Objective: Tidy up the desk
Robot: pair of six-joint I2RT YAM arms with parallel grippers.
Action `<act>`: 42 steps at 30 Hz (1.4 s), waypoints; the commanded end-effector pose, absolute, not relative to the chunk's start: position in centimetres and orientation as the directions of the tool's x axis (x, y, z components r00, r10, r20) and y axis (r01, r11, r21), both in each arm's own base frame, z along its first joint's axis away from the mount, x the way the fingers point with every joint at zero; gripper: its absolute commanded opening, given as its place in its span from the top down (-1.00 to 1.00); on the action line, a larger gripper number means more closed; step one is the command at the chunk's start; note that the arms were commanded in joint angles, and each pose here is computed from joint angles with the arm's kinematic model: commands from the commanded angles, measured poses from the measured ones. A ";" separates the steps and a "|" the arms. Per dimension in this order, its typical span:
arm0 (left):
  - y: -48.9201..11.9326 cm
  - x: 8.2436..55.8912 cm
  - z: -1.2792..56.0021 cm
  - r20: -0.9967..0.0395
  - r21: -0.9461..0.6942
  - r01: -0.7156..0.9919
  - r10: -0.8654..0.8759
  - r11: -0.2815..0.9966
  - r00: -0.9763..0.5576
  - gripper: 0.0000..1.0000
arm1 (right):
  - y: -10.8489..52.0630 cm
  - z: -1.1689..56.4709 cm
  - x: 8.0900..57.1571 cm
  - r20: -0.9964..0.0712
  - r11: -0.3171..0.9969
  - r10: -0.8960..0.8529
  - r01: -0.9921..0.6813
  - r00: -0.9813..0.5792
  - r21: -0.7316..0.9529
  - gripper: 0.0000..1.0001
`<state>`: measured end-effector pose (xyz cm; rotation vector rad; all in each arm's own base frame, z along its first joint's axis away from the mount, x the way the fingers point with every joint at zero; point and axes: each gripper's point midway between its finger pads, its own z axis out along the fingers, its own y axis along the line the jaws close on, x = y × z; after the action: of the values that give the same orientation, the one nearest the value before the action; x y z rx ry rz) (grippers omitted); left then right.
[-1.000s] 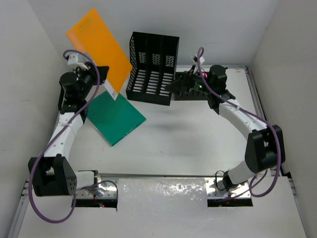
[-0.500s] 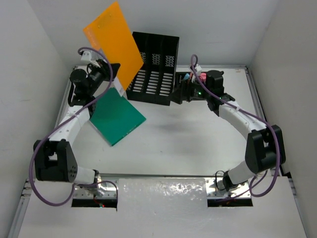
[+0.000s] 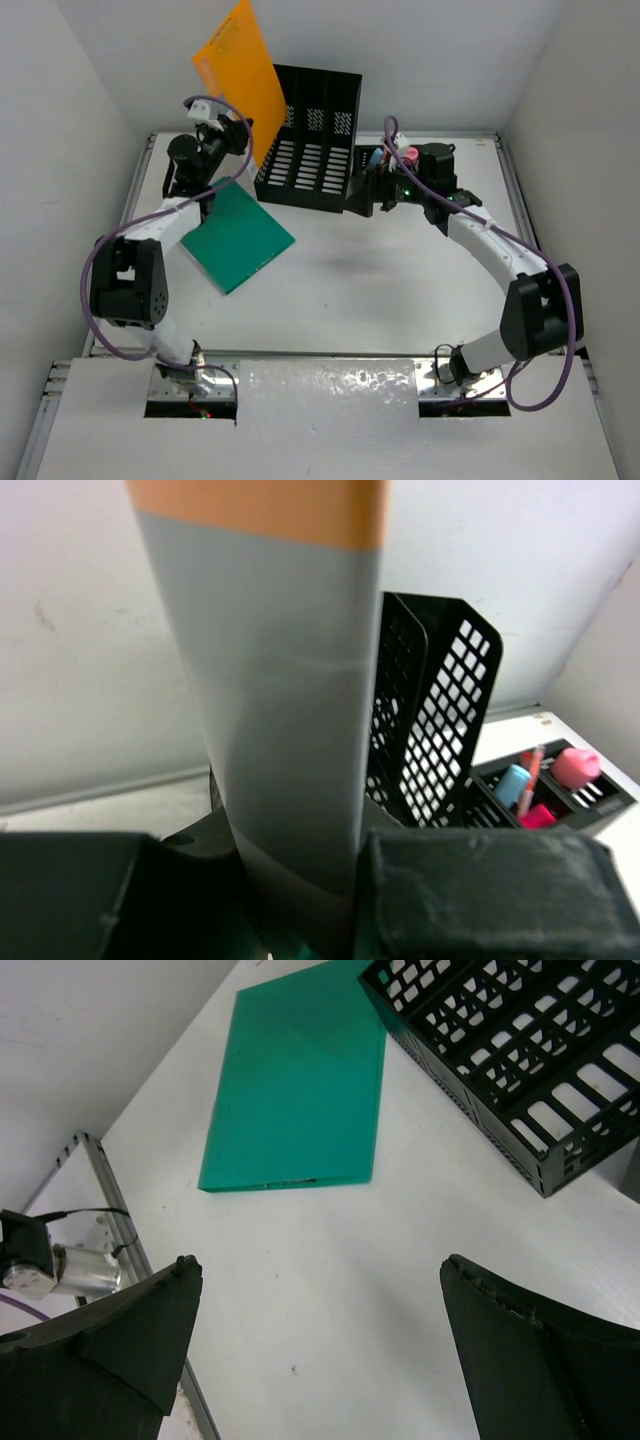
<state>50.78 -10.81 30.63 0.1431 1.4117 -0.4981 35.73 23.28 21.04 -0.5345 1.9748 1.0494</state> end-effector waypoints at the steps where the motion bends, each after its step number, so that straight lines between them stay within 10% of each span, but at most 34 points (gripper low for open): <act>1: -11.7 50.9 35.6 -0.920 -0.086 0.429 -0.237 0.899 0.313 1.00 | 22.6 23.0 35.8 -0.858 0.584 -0.018 -0.702 -0.513 0.408 -0.98; 42: -15.9 52.4 28.6 -0.838 0.003 0.342 -0.184 0.940 0.513 1.00 | 23.0 20.8 34.9 -0.825 0.555 -0.036 -0.698 -0.563 0.452 -0.98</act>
<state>53.81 -16.27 22.15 0.1826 1.2648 -0.3304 34.67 22.65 19.70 -0.5722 2.0355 1.0169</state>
